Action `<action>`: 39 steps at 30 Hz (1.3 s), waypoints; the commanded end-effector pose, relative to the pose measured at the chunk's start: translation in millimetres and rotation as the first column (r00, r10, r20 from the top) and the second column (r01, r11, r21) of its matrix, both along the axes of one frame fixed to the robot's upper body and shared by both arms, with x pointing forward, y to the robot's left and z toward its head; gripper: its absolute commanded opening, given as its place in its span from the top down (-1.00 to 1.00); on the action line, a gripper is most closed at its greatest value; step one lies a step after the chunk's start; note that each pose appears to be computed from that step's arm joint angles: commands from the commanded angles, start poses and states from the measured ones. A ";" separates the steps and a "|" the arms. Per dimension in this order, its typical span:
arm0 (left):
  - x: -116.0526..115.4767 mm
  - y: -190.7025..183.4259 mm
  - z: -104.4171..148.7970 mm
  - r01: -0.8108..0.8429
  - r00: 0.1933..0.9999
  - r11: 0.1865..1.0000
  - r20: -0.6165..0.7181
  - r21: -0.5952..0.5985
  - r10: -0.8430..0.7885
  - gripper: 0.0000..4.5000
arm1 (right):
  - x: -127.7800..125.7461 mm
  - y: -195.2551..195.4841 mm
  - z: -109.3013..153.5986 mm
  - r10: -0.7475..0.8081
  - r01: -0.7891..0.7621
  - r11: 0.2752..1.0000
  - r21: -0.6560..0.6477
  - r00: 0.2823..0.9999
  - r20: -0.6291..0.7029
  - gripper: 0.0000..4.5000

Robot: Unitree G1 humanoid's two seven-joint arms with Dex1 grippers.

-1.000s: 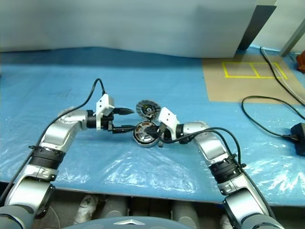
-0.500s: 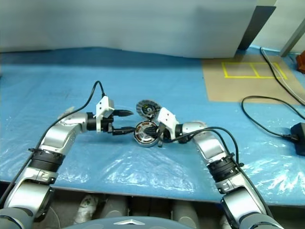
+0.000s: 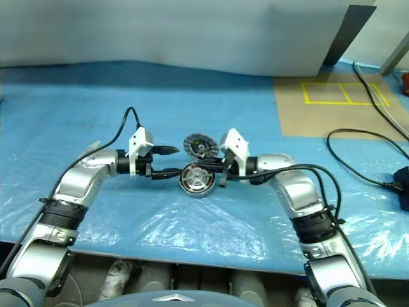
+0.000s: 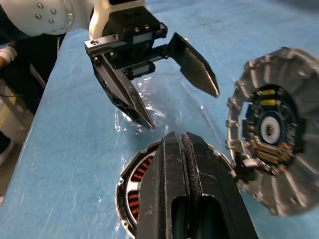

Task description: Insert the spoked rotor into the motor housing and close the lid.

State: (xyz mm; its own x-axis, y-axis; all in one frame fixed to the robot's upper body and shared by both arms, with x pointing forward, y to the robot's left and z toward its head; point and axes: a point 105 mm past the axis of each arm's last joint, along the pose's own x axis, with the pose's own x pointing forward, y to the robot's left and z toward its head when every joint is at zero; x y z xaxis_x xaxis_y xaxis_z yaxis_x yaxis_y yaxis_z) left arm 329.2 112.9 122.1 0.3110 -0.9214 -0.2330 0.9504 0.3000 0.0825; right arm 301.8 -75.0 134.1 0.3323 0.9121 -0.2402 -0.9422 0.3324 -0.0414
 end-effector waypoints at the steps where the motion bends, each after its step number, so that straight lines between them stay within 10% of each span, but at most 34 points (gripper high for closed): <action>1: 5.8 3.6 10.0 -0.025 0.999 0.999 0.042 -0.023 0.025 -0.76 | 8.6 -32.5 5.2 -0.144 0.144 0.989 0.019 0.990 -0.005 1.00; 8: 3.6 -0.2 7.3 -0.022 0.999 0.999 0.032 -0.042 0.023 -0.76 | 39.6 -82.0 -7.1 -0.412 0.414 0.909 0.051 0.910 -0.055 1.00; 22: -12.8 7.7 4.5 0.047 0.999 0.998 0.007 -0.035 -0.046 -0.76 | 95.4 -3.8 27.0 -0.224 0.218 0.970 0.106 0.974 0.039 1.00; 39: -29.4 38.8 10.7 0.107 0.989 0.993 0.101 0.049 -0.112 -0.76 | 55.0 31.1 27.8 0.076 -0.078 0.997 0.022 0.995 0.067 1.00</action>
State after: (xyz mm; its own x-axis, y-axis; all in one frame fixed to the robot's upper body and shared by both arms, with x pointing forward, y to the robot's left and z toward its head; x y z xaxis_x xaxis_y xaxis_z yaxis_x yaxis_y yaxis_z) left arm 301.7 149.1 119.5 0.2242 -0.9350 -0.2748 0.9716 0.1927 0.1370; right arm 362.1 -45.1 160.0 0.2943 0.9367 -0.1896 -0.9555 0.2840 -0.0799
